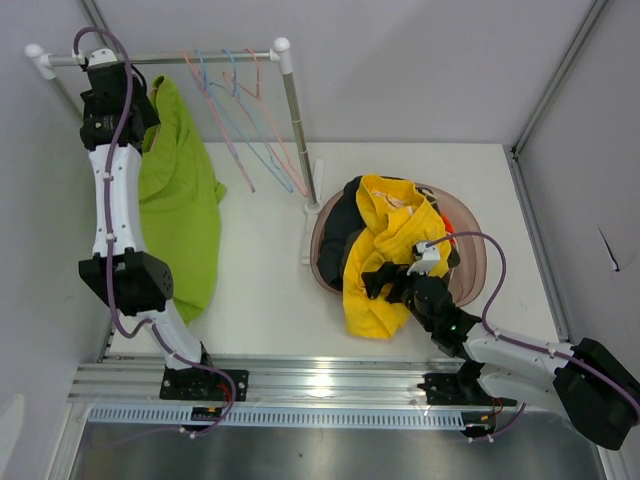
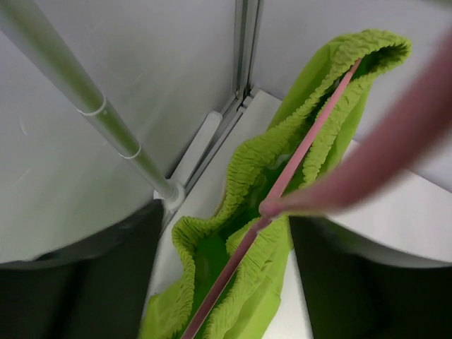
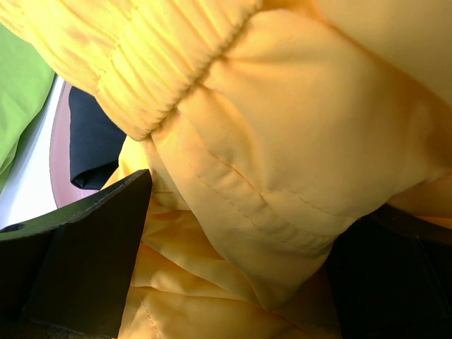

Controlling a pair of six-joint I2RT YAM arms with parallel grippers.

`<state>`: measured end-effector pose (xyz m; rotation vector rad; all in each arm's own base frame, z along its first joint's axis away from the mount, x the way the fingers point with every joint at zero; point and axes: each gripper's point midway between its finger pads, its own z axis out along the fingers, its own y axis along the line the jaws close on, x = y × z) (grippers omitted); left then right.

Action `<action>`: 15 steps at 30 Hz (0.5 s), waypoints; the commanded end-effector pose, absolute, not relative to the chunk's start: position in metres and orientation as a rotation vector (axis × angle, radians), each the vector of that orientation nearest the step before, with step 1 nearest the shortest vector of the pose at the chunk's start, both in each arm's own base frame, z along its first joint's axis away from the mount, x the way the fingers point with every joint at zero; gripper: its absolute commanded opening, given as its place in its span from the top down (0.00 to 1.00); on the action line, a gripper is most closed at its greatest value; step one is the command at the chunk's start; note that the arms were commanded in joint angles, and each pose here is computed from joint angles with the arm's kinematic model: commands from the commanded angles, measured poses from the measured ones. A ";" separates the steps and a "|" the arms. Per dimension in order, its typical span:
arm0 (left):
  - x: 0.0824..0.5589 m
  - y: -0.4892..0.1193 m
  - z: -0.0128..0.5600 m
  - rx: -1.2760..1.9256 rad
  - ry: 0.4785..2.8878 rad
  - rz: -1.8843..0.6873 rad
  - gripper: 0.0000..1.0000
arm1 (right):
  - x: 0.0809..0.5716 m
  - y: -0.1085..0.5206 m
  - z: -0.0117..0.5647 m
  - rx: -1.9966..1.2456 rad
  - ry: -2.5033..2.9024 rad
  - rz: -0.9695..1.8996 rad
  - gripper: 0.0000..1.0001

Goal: Remove the shorts from the hanger

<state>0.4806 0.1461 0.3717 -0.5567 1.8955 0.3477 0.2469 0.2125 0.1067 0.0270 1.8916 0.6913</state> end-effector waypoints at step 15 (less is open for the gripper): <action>0.476 0.132 0.418 -0.515 1.796 0.229 1.00 | 0.232 0.215 0.079 0.005 1.993 0.737 0.01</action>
